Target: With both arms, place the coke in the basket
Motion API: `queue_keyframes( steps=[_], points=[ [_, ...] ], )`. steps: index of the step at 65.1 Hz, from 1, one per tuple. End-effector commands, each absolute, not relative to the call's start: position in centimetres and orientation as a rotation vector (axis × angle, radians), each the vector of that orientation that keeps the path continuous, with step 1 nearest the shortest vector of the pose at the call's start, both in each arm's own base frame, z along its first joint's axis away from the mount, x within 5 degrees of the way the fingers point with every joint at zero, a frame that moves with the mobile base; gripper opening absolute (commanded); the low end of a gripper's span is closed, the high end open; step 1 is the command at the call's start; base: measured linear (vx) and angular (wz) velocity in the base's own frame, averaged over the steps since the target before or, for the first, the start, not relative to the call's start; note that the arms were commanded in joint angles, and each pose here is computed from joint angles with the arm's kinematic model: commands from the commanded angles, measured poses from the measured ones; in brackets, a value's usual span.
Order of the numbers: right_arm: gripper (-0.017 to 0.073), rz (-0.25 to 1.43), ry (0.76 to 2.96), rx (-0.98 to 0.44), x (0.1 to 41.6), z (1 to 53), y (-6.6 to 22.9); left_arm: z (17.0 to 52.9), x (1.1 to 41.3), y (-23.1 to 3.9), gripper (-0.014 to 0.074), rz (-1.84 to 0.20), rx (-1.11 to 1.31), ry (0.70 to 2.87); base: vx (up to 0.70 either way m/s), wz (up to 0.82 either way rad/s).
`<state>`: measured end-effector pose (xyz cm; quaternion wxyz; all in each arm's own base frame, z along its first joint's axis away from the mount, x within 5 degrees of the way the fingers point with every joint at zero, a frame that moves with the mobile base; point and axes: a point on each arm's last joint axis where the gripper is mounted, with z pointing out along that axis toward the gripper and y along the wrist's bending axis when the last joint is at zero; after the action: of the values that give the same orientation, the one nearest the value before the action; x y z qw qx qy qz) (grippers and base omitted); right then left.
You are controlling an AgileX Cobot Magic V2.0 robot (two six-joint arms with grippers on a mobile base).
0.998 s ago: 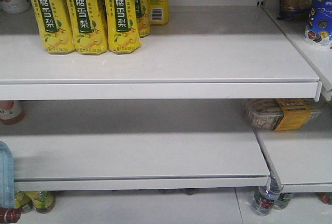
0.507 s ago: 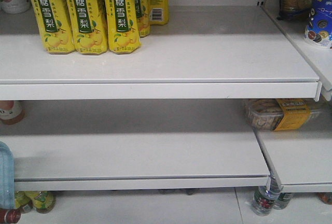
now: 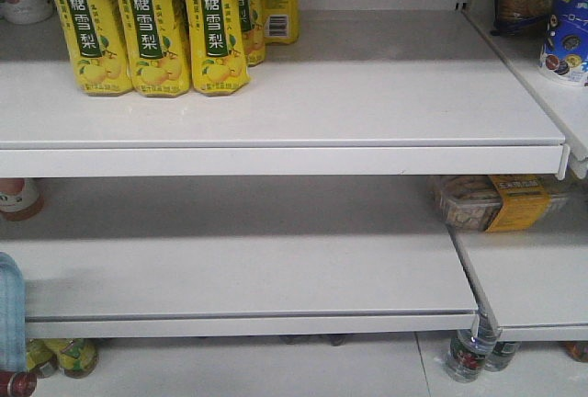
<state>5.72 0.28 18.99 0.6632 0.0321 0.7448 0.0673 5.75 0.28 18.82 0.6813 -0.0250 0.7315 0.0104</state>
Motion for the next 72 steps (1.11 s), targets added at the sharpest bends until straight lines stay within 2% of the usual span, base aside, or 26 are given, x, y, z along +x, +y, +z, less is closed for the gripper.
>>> queue_keyframes(
  steps=[1, 27, 35, 72],
  points=[
    [-0.0010, 0.099, 1.588, 0.051, 5.75, 20.58, 0.15, 20.76, 5.50, 0.25, -0.0006, 0.071, -0.004, 1.445, 0.00, 0.00],
    [-0.0010, -0.033, 1.542, -0.094, 5.41, 20.69, 0.22, 20.76, 5.50, 0.25, -0.0006, 0.071, -0.004, 1.445, 0.00, 0.00],
    [-0.0010, 0.002, 1.511, -0.060, 5.58, 19.97, 0.23, 20.76, 5.50, 0.25, -0.0006, 0.071, -0.004, 1.445, 0.00, 0.00],
    [-0.0010, -0.012, 1.508, -0.072, 5.58, 19.99, 0.23, 20.77, 5.50, 0.25, -0.0006, 0.071, -0.004, 1.444, 0.00, 0.00]
  ],
)
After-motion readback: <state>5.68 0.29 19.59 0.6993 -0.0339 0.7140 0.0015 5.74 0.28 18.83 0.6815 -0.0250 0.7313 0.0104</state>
